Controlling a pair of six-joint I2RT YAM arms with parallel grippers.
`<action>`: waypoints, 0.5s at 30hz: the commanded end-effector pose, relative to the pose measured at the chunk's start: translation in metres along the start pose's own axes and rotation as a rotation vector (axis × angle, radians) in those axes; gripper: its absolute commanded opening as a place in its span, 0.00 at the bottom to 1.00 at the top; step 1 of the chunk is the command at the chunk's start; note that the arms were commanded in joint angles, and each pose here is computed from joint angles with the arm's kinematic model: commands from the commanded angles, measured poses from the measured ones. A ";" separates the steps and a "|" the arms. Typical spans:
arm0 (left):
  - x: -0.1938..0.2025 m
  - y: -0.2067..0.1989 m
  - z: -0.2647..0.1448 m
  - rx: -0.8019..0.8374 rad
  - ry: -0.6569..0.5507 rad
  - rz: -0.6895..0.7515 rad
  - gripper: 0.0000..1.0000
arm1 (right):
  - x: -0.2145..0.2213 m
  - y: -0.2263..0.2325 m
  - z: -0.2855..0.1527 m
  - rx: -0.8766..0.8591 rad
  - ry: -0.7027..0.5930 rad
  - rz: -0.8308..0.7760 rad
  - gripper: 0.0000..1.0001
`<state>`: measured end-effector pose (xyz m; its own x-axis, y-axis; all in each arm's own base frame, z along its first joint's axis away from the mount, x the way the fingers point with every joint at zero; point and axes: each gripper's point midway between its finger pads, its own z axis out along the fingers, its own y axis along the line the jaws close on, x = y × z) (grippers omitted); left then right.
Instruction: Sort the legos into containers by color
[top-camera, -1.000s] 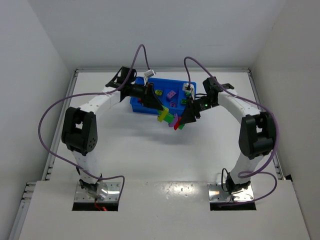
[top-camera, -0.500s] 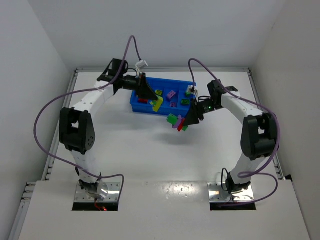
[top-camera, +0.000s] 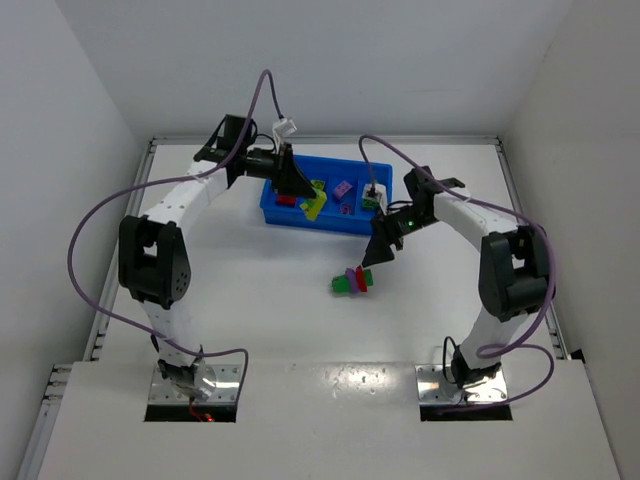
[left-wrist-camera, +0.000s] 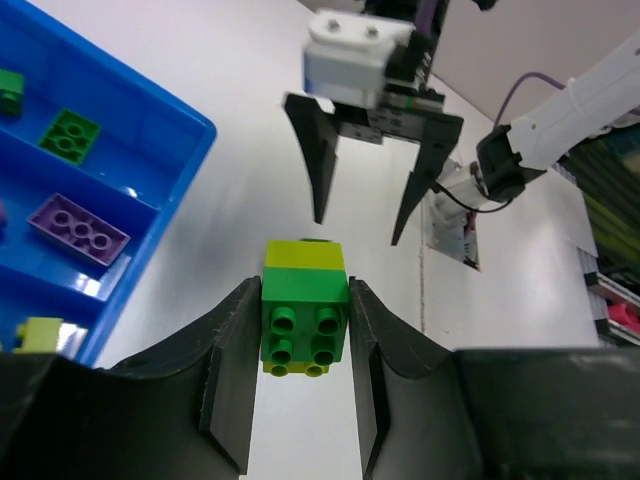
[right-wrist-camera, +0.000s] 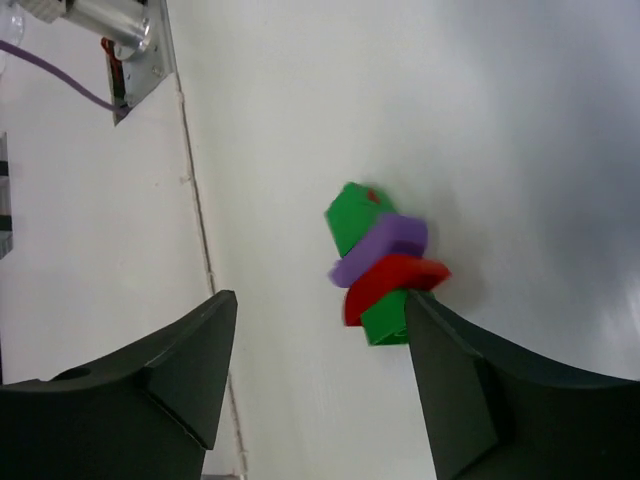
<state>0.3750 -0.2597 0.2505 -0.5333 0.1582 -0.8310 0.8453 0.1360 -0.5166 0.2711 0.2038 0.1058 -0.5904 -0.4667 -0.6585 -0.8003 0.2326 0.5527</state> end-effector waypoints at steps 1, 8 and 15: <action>-0.004 -0.021 -0.001 0.066 -0.011 0.041 0.04 | -0.049 -0.004 -0.005 -0.025 -0.125 -0.079 0.69; 0.002 -0.040 0.000 0.172 -0.005 -0.020 0.04 | -0.125 0.008 -0.011 -0.141 -0.327 -0.041 0.75; 0.007 -0.054 0.009 0.219 0.011 -0.026 0.04 | -0.174 0.017 -0.016 -0.181 -0.502 0.062 0.78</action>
<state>0.3428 -0.2711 0.2508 -0.6000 0.1742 -0.7808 0.7932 0.0028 -0.6089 0.3529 0.2595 0.1903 -0.6786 -0.0825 -0.7299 -0.7313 0.1690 0.6608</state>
